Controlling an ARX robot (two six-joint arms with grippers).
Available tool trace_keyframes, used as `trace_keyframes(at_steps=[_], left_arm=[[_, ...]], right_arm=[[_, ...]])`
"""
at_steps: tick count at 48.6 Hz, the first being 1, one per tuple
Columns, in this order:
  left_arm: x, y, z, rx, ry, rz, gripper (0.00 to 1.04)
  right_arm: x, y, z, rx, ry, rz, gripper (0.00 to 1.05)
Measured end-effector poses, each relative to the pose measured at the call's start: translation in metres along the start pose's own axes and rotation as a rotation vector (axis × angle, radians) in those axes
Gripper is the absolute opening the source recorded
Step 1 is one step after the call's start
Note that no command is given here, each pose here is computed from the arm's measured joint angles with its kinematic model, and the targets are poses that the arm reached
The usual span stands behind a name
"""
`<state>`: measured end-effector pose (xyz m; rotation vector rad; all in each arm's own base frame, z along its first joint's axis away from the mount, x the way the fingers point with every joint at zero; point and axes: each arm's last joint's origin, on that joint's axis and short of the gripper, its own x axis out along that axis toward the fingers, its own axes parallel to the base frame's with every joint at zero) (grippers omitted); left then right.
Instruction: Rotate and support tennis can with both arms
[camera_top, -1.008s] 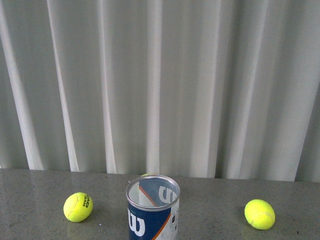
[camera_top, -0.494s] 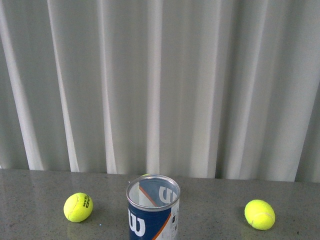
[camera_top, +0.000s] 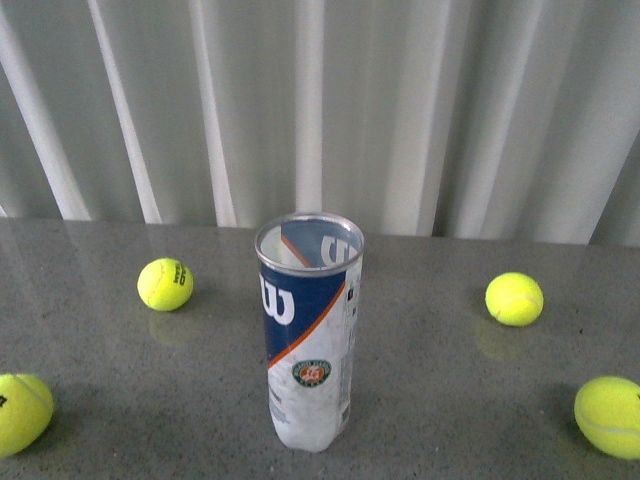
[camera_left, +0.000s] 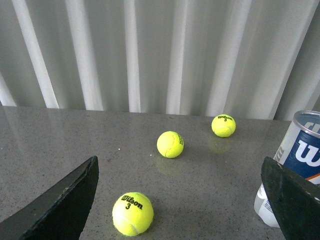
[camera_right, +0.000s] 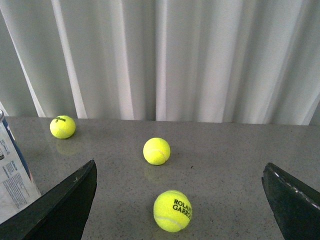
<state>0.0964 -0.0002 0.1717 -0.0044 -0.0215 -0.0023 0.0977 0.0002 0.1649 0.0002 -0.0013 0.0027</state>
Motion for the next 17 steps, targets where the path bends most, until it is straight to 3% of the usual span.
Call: trace_keyframes(at_steps=[17], left_arm=[[0.0, 0.0, 0.0, 0.0, 0.0, 0.0, 0.98]], right_arm=[[0.0, 0.0, 0.0, 0.0, 0.0, 0.0, 0.98]])
